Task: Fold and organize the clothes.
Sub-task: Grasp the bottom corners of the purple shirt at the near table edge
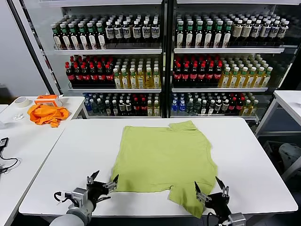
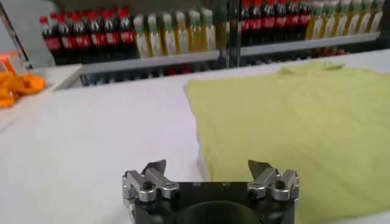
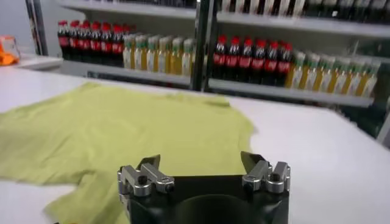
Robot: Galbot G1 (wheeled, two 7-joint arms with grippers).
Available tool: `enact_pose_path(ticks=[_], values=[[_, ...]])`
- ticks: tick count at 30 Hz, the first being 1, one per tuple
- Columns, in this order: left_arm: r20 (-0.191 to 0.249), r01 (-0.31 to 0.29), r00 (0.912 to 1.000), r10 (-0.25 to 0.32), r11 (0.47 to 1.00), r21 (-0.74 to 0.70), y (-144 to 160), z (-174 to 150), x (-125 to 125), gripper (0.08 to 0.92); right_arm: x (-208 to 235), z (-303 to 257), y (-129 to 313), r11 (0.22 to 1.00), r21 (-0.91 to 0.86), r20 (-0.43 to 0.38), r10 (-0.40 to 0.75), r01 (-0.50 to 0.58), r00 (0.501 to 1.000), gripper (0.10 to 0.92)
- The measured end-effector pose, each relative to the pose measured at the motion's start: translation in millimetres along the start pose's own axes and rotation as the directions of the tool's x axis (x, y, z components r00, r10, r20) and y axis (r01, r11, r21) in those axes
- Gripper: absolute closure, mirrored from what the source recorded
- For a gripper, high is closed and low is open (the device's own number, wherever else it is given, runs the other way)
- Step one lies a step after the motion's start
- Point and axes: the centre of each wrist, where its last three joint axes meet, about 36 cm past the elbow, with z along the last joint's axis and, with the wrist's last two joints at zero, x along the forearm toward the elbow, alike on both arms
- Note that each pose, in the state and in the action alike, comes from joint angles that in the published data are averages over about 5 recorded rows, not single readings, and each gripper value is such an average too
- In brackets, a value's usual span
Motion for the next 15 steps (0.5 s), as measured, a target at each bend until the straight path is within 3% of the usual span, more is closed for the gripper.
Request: enact_pose_path(ticks=[15], values=[[-0.062, 0.020, 0.9979, -0.018, 0.999, 0.028, -5.1, 10.1, -0.8, 0.177, 4.0, 16.2, 8.9, 0.999, -0.041, -0.064, 0.004, -0.006, 0.998, 0.200]])
